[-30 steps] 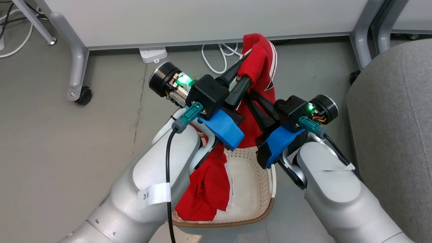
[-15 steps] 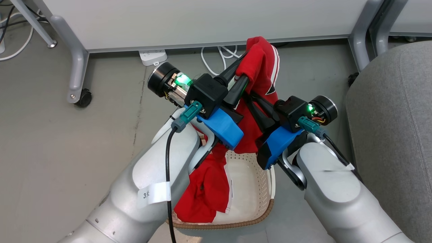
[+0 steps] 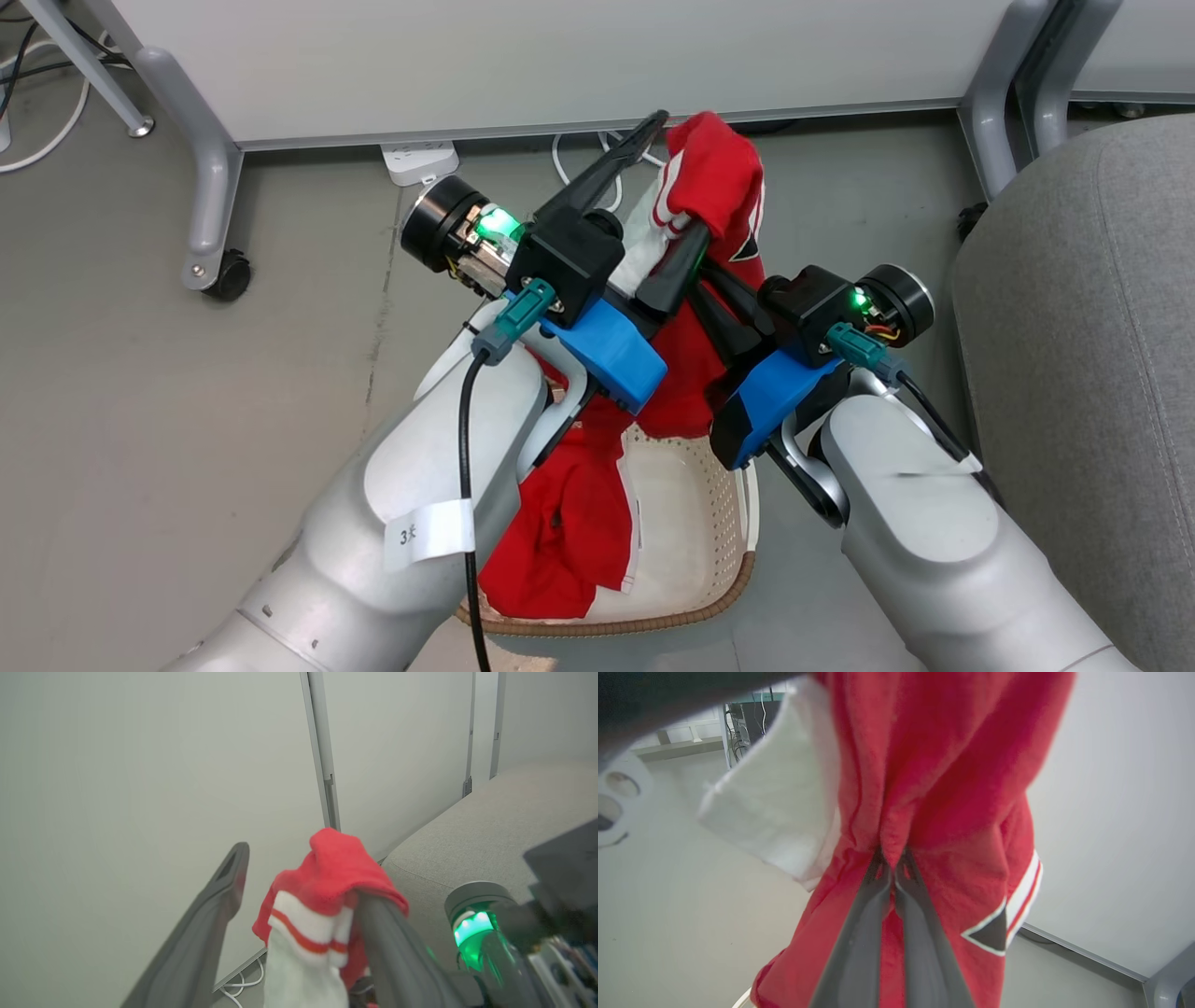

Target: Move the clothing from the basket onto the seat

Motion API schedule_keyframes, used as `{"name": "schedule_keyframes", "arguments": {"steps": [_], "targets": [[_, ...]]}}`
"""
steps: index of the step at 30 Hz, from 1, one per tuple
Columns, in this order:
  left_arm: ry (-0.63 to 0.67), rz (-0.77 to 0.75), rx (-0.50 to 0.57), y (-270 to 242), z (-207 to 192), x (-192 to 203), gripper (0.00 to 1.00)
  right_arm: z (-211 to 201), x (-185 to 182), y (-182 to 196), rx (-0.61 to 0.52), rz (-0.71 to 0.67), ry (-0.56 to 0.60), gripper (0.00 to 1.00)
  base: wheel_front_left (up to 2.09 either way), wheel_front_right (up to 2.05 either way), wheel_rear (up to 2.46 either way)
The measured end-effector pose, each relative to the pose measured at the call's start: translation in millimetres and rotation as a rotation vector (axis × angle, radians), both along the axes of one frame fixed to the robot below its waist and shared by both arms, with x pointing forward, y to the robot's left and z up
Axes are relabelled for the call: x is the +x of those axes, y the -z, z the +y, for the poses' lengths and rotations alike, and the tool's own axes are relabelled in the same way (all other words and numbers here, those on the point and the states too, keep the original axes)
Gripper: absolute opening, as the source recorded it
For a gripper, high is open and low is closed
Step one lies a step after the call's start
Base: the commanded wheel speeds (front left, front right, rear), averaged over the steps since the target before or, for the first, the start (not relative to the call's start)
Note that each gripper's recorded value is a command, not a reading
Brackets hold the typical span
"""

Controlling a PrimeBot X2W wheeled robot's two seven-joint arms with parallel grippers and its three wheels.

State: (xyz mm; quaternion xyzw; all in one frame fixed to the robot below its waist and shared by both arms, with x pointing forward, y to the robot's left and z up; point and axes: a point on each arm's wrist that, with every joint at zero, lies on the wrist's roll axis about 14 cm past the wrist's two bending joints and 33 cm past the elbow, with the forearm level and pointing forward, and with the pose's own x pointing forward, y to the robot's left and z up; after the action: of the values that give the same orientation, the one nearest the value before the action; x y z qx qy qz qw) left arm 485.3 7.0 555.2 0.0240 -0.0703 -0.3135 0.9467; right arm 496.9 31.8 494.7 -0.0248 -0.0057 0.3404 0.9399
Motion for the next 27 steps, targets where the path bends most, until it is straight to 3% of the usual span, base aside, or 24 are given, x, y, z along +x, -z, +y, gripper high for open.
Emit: {"name": "schedule_keyframes", "arguments": {"steps": [14, 27], "targets": [[-0.02, 0.037, 0.02, 17.8, 3.0, 4.6, 1.0, -13.4, 4.9, -7.5, 0.035, -0.013, 0.043, 0.0, 0.0, 0.0, 0.0], [0.036, 0.045, 0.017, 28.0, -17.4, 8.2, 1.0, -61.8, 16.2, -11.0, 0.056, -0.031, 0.181, 0.0, 0.0, 0.0, 0.0]]}}
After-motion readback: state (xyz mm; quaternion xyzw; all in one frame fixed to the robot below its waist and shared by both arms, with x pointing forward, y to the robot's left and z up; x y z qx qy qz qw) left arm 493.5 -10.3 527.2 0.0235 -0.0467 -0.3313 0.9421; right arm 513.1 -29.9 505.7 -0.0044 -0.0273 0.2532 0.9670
